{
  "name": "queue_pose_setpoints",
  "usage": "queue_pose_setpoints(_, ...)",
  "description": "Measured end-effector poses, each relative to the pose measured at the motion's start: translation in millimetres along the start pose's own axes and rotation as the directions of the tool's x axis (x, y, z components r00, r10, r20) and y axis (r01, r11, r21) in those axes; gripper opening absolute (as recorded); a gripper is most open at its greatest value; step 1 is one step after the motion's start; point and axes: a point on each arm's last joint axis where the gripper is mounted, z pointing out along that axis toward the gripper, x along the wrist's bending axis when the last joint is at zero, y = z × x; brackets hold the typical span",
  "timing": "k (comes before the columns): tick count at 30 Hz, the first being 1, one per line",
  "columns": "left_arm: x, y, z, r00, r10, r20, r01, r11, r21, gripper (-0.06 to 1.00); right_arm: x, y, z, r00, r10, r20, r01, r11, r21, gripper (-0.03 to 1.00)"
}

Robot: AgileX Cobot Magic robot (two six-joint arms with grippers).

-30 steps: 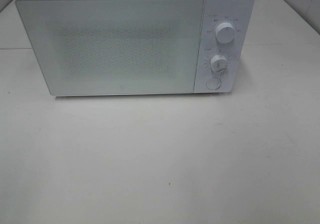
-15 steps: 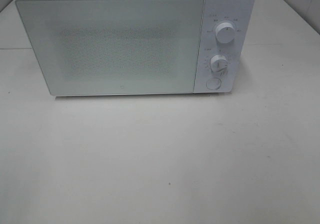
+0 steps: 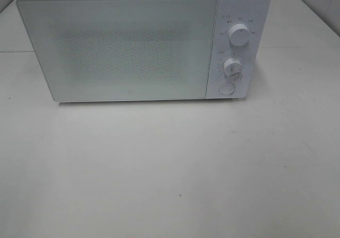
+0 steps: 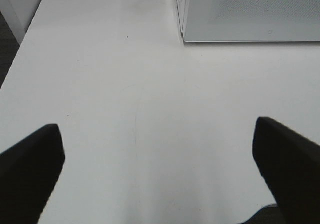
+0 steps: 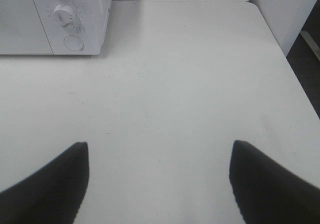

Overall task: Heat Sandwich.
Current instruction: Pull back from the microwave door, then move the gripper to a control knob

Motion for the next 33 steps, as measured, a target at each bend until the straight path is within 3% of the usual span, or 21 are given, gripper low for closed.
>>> queue_pose_setpoints(9, 0.0, 0.0, 0.0, 1.0, 0.0, 0.0, 0.0, 1.0, 0.0, 0.97, 0.2, 14.3, -6.9, 1.0, 0.004, -0.007, -0.004, 0.995, -0.1, 0.75)
queue_pose_setpoints(33, 0.0, 0.0, 0.0, 1.0, 0.0, 0.0, 0.0, 1.0, 0.0, 0.97, 5.9, 69.2, 49.5, 1.0, -0.017, -0.024, 0.014, 0.993, -0.119, 0.75)
